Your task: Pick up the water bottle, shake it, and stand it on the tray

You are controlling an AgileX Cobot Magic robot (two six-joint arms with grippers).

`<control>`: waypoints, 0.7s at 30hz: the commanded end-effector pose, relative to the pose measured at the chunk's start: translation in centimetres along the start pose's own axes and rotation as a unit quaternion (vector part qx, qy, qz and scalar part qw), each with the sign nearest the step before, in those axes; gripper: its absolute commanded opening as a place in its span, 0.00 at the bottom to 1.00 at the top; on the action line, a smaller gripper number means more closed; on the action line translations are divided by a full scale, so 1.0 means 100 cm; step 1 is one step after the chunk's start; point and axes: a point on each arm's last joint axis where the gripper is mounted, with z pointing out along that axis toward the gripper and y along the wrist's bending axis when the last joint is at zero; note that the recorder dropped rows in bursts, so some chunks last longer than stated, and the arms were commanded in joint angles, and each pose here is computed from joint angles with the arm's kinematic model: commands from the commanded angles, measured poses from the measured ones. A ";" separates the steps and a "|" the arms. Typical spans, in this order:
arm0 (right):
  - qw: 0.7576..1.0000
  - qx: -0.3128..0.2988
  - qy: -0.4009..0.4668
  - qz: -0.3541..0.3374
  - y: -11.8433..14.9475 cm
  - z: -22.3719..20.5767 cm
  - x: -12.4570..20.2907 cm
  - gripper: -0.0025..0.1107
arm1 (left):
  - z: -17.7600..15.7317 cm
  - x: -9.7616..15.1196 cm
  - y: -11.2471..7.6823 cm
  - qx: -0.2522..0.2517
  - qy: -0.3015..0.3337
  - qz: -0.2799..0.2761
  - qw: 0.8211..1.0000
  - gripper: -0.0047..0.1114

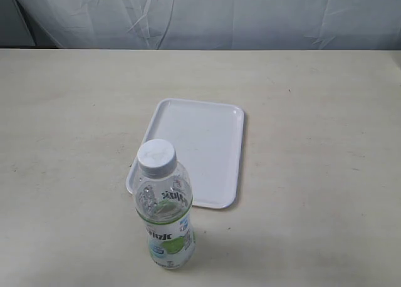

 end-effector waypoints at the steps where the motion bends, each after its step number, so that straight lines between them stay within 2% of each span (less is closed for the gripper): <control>1: 0.976 0.017 0.190 -0.108 0.006 0.038 -0.012 0.02 | 0.000 0.000 0.000 0.000 -0.006 -0.003 1.000 0.04; 3: 0.947 0.040 0.297 -0.119 -0.002 0.067 -0.012 0.02 | 0.000 0.000 0.000 0.000 -0.006 -0.003 1.000 0.04; 5: 0.921 0.058 0.365 -0.120 -0.011 0.093 -0.009 0.02 | 0.000 0.000 0.000 0.000 -0.006 -0.003 1.000 0.04; 8: 0.898 0.041 0.425 -0.104 -0.019 0.121 0.003 0.02 | 0.000 0.000 0.000 0.000 -0.006 -0.003 1.000 0.04; 12: 0.886 -0.051 0.447 -0.112 -0.011 0.126 0.031 0.02 | 0.000 0.000 0.000 0.000 -0.006 -0.003 1.000 0.04; 15: 0.884 -0.082 0.443 -0.123 -0.003 0.116 0.049 0.02 | 0.000 0.000 0.000 0.000 -0.006 -0.003 1.000 0.04; 21: 0.846 -0.149 0.492 -0.141 0.010 0.099 0.087 0.02 | 0.000 0.000 0.000 0.000 -0.006 -0.002 1.000 0.04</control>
